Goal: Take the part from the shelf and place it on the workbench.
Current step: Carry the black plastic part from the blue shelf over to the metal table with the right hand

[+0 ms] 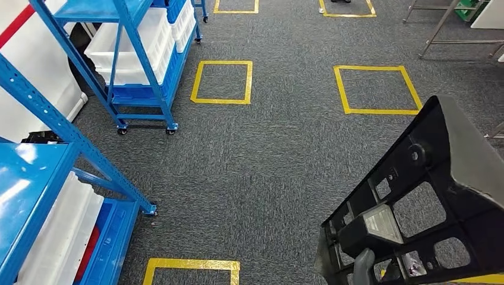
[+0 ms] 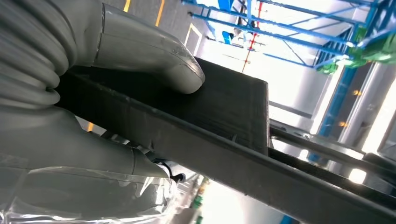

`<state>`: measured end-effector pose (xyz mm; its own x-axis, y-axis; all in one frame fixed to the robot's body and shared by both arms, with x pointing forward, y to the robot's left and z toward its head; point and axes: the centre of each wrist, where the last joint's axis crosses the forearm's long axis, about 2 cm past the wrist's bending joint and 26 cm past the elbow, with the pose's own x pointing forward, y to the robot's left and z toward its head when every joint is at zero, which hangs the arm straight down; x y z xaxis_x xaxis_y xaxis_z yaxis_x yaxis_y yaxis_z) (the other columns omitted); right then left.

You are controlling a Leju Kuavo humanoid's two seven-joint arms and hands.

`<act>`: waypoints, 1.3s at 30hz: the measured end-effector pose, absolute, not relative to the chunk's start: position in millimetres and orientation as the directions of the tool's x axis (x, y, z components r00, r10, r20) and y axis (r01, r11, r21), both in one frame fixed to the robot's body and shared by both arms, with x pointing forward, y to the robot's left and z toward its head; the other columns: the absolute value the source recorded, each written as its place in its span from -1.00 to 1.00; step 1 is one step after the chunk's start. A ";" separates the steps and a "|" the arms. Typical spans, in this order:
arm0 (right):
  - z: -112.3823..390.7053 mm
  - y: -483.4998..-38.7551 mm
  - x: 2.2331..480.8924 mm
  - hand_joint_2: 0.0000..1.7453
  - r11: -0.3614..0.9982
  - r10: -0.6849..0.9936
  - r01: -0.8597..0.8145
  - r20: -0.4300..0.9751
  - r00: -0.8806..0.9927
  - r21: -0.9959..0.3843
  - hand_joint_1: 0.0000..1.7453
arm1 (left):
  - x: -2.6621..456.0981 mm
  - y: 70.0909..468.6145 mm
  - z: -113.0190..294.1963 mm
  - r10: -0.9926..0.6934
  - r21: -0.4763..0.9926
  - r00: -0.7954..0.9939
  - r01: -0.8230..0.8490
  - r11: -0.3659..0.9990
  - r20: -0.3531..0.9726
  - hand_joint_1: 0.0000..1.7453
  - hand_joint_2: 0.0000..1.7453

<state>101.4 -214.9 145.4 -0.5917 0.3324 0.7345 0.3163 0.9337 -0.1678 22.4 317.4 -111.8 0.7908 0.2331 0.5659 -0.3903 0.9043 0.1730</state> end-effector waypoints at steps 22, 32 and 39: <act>148.1 -213.1 101.1 1.00 0.972 0.183 0.229 0.780 -0.599 -0.052 1.00 | 15.1 320.8 -112.3 0.275 0.162 0.815 -0.405 0.900 0.510 -1.00 -1.00; 150.6 -212.4 102.1 1.00 0.967 0.221 0.236 0.766 -0.604 -0.092 1.00 | 20.0 317.1 -112.3 0.282 0.133 0.809 -0.401 0.906 0.515 -1.00 -1.00; 151.9 -210.6 103.6 1.00 0.963 0.237 0.248 0.759 -0.606 -0.103 1.00 | 15.8 317.9 -112.6 0.278 0.133 0.810 -0.396 0.909 0.516 -1.00 -1.00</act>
<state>103.6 -210.6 151.9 -0.6059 0.2371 0.7594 0.2481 0.9633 -0.1027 15.8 317.9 -112.6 0.8104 0.2778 0.5158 -0.3959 0.9086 0.1326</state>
